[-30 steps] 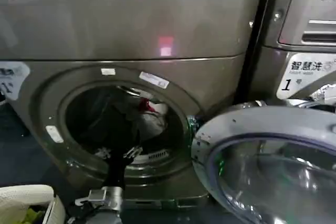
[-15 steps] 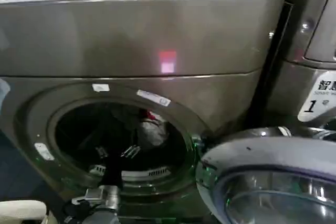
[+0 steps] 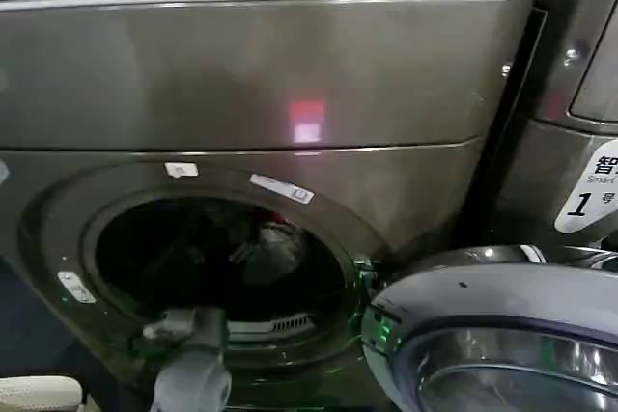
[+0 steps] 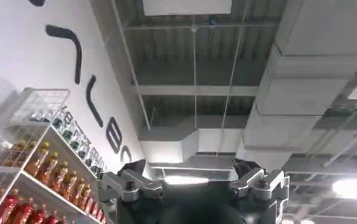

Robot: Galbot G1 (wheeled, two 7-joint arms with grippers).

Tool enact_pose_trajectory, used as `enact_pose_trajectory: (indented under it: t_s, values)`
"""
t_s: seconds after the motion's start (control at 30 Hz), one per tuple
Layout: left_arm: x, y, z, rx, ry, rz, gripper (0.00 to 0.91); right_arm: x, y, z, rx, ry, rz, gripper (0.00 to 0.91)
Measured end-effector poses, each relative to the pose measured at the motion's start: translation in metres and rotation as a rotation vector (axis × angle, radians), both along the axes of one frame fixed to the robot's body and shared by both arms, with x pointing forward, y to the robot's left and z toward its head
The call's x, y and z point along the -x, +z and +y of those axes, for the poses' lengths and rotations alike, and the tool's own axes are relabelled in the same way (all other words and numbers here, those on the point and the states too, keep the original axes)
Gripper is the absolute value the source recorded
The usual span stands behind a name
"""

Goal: Grasp the clothes from the dryer.

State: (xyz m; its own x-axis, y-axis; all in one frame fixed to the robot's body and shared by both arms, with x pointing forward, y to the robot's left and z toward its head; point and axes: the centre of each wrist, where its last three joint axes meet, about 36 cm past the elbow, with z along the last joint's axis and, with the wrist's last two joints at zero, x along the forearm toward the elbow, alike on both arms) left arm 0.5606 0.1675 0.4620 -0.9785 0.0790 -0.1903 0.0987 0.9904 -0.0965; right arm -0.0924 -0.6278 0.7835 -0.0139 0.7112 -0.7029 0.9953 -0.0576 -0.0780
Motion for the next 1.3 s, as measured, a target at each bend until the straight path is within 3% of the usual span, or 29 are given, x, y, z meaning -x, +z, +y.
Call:
enact_pose_trajectory:
  t_s: [0.17, 0.37, 0.67, 0.87, 1.03, 1.3]
  values:
    - [-0.051, 0.006, -0.001, -0.024, -0.014, 0.026, 0.907, 0.0, 0.001, -0.002, -0.002, 0.0, -0.004, 0.907]
    - [-0.104, 0.001, 0.008, -0.122, -0.092, 0.091, 0.907, -0.001, 0.001, -0.001, -0.004, 0.003, -0.003, 0.907]
    - [-0.168, -0.012, 0.031, -0.531, -0.359, 0.177, 0.907, 0.0, 0.001, -0.001, -0.008, 0.0, -0.001, 0.907]
    - [-0.19, -0.01, 0.041, -0.892, -0.612, 0.19, 0.907, -0.003, -0.004, -0.001, -0.012, 0.004, -0.003, 0.907]
    - [-0.201, -0.005, 0.051, -1.158, -0.778, 0.266, 0.907, -0.001, -0.006, -0.003, -0.01, 0.0, -0.006, 0.907]
    - [-0.207, -0.012, 0.06, -1.345, -0.903, 0.461, 0.907, -0.002, -0.01, -0.003, -0.011, 0.0, -0.008, 0.907]
